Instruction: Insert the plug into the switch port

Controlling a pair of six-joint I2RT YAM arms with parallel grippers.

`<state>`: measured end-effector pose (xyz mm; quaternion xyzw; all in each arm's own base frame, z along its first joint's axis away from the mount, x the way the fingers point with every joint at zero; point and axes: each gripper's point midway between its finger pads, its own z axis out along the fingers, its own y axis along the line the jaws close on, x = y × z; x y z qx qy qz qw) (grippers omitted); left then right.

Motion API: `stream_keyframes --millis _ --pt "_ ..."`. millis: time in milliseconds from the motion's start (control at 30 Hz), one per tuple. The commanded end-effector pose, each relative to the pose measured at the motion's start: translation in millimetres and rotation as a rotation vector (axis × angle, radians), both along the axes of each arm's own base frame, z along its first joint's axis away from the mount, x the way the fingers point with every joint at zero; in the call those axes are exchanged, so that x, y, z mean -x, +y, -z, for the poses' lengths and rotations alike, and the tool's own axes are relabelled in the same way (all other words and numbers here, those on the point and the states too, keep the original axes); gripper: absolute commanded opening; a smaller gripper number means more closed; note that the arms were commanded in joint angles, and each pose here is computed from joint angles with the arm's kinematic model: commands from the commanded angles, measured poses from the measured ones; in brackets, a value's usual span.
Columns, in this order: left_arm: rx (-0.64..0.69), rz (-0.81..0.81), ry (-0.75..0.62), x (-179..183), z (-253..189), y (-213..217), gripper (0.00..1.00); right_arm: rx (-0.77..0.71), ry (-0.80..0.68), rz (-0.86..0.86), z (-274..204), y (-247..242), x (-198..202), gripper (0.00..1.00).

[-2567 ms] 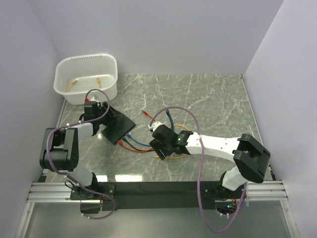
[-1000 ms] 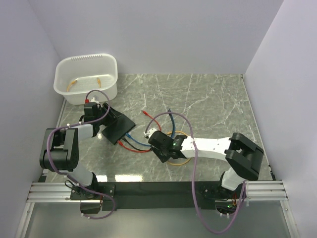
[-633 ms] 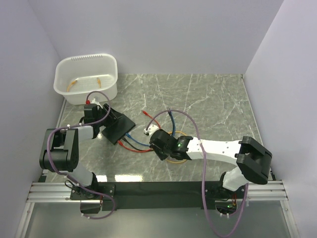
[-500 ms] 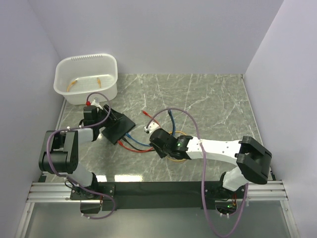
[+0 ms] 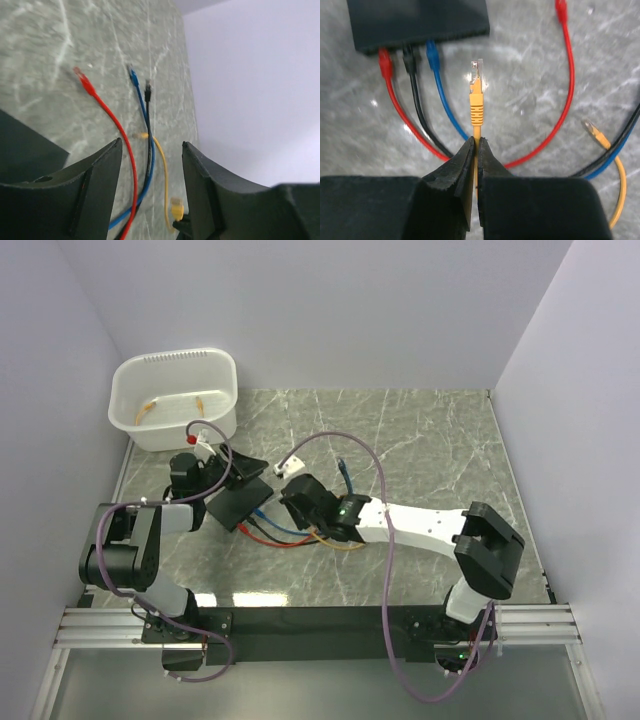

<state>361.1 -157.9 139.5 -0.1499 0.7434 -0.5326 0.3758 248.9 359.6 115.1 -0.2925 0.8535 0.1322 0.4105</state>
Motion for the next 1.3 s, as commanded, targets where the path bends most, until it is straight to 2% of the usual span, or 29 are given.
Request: stream_keyframes --millis 0,233,467,800,933,1267 --pt "0.020 0.091 -0.087 5 -22 -20 0.57 -0.108 -0.062 0.014 -34 26 -24 0.00" --pt "-0.041 0.142 -0.097 8 -23 -40 0.57 -0.101 -0.063 0.041 -35 30 -42 0.00" --pt "-0.047 0.149 -0.093 8 -20 -45 0.56 -0.141 -0.060 0.057 -44 32 -49 0.00" --pt "-0.039 0.174 -0.103 11 -19 -49 0.40 -0.153 -0.051 0.079 -39 33 -55 0.00" --pt "-0.036 0.185 -0.107 13 -20 -51 0.30 -0.172 -0.054 0.082 -41 35 -56 0.00" --pt "-0.058 0.203 -0.138 16 -25 -57 0.23 -0.183 -0.069 0.090 -48 38 -63 0.00"
